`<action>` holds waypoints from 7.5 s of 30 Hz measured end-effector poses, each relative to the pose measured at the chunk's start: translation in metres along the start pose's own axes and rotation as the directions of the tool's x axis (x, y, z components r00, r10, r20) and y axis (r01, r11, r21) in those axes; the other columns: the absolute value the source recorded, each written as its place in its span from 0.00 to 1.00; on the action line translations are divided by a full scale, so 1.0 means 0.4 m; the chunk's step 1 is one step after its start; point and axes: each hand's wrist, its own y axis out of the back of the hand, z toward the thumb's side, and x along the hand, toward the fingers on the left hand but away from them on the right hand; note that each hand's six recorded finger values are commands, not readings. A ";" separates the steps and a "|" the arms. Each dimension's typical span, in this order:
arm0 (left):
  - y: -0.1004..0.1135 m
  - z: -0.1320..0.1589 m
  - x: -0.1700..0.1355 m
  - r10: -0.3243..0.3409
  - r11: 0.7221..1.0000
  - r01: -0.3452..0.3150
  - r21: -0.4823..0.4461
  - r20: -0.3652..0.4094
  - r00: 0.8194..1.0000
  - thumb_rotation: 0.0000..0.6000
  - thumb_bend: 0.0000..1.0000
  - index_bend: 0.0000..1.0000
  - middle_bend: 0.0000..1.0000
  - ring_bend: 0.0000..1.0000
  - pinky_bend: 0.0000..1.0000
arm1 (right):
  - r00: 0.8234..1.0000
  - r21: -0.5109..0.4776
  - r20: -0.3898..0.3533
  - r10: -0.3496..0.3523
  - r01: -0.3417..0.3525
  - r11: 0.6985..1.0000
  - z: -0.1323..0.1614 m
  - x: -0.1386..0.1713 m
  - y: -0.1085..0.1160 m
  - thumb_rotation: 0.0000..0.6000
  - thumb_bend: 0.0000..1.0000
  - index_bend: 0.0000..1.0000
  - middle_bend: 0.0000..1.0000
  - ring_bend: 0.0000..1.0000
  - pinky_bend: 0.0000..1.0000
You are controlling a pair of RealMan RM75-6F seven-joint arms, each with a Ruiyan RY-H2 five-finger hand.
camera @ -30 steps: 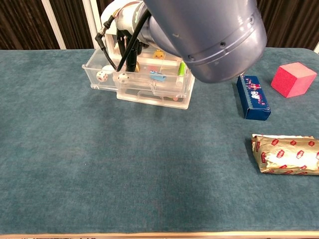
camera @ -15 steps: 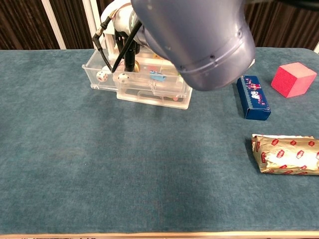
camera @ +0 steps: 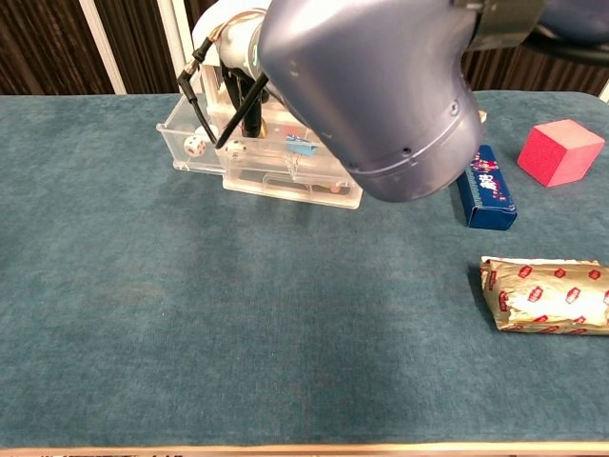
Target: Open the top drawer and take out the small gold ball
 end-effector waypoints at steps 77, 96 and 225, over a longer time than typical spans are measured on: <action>0.001 -0.004 0.000 -0.014 1.000 0.014 0.001 -0.003 1.000 1.00 0.24 0.13 0.00 0.00 0.02 | 1.000 0.126 -0.017 -0.002 0.005 0.992 0.005 -0.011 -0.021 1.00 0.32 0.48 1.00 1.00 1.00; 0.002 -0.006 0.000 -0.015 1.000 0.015 -0.002 -0.006 1.000 1.00 0.24 0.13 0.00 0.00 0.02 | 1.000 0.147 -0.018 -0.016 0.019 0.989 0.012 -0.016 -0.024 1.00 0.32 0.50 1.00 1.00 1.00; 0.000 -0.007 -0.001 -0.020 1.000 0.020 0.016 -0.013 1.000 1.00 0.24 0.13 0.00 0.00 0.11 | 0.943 -0.004 0.148 0.297 -0.300 0.954 -0.503 0.262 -0.333 1.00 0.39 0.56 1.00 1.00 1.00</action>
